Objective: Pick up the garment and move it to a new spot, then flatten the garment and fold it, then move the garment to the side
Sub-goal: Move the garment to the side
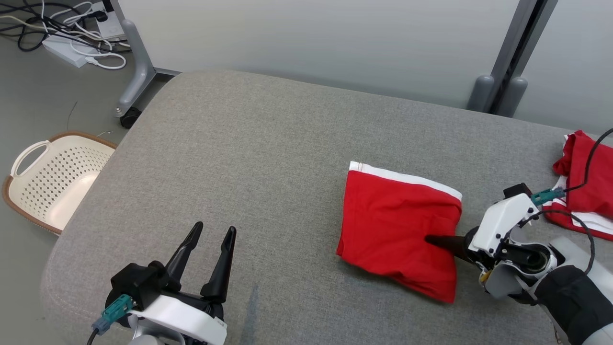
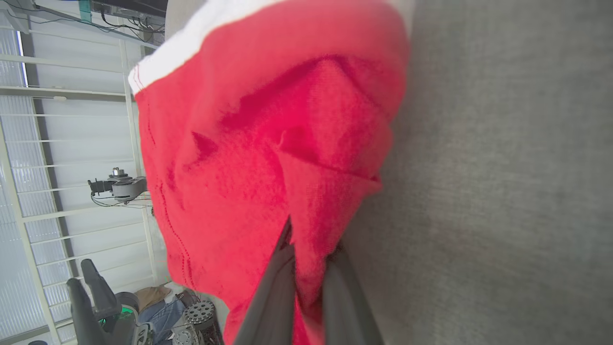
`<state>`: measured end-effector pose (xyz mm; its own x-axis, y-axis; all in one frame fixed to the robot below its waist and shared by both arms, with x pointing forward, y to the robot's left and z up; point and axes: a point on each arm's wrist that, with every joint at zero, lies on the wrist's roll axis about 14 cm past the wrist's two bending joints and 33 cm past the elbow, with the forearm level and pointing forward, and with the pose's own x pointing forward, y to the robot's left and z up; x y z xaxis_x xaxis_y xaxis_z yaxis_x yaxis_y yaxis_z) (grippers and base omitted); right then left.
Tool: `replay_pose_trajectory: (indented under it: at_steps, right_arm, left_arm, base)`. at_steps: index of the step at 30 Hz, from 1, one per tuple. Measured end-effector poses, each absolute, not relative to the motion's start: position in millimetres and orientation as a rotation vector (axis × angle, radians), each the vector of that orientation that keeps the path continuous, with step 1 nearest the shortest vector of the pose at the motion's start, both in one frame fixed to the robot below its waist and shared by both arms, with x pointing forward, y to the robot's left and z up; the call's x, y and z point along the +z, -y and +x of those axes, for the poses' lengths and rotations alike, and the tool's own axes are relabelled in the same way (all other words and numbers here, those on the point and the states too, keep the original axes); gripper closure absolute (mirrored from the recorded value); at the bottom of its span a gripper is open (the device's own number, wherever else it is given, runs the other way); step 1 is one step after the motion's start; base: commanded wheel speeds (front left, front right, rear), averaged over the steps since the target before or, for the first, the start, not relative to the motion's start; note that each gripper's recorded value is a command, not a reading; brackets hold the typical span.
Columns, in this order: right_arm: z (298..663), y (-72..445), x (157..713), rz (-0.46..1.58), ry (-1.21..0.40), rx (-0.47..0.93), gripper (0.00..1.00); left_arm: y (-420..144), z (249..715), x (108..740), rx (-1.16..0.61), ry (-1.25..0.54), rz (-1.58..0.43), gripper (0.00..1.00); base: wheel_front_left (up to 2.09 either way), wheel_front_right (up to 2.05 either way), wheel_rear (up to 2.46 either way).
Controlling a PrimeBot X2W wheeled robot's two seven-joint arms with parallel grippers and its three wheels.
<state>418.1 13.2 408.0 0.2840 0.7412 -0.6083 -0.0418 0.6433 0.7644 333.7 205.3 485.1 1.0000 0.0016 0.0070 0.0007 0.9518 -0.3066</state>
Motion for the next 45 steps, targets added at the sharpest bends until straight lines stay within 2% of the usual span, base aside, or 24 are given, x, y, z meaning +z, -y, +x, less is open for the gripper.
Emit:
replay_pose_trajectory:
  at_steps: [5, 13, 16, 22, 30, 40, 45]
  right_arm:
    - [426, -11, 425, 0.671, -1.088, 0.631, 1.00]
    - [446, 14, 461, 0.461, -0.867, 0.691, 1.00]
    - [451, 24, 469, 0.425, -0.831, 0.690, 1.00]
    - [478, 43, 496, 0.358, -0.727, 0.695, 1.00]
    - [531, 65, 509, 0.331, -0.693, 0.656, 1.00]
    - [602, 57, 532, 0.279, -0.608, 0.667, 1.00]
    - [625, 86, 501, 0.156, -0.660, 0.591, 1.00]
  left_arm:
    - [-200, 336, 486, -0.022, 0.008, -0.309, 0.00]
    - [-177, 349, 486, -0.108, -0.003, -0.293, 0.00]
    - [-170, 354, 486, -0.134, -0.008, -0.292, 0.00]
    - [-150, 379, 482, -0.214, -0.028, -0.276, 0.00]
    - [-129, 413, 460, -0.296, -0.090, -0.267, 0.00]
    - [-138, 428, 426, -0.273, -0.171, -0.268, 0.00]
    - [-141, 435, 413, -0.264, -0.197, -0.268, 0.00]
  base:
    - [0.00, 0.00, 0.00]
    - [0.00, 0.00, 0.00]
    - [0.00, 0.00, 0.00]
    - [0.00, 0.00, 0.00]
    - [0.00, 0.00, 0.00]
    - [0.00, 0.00, 0.00]
    - [0.00, 0.00, 0.00]
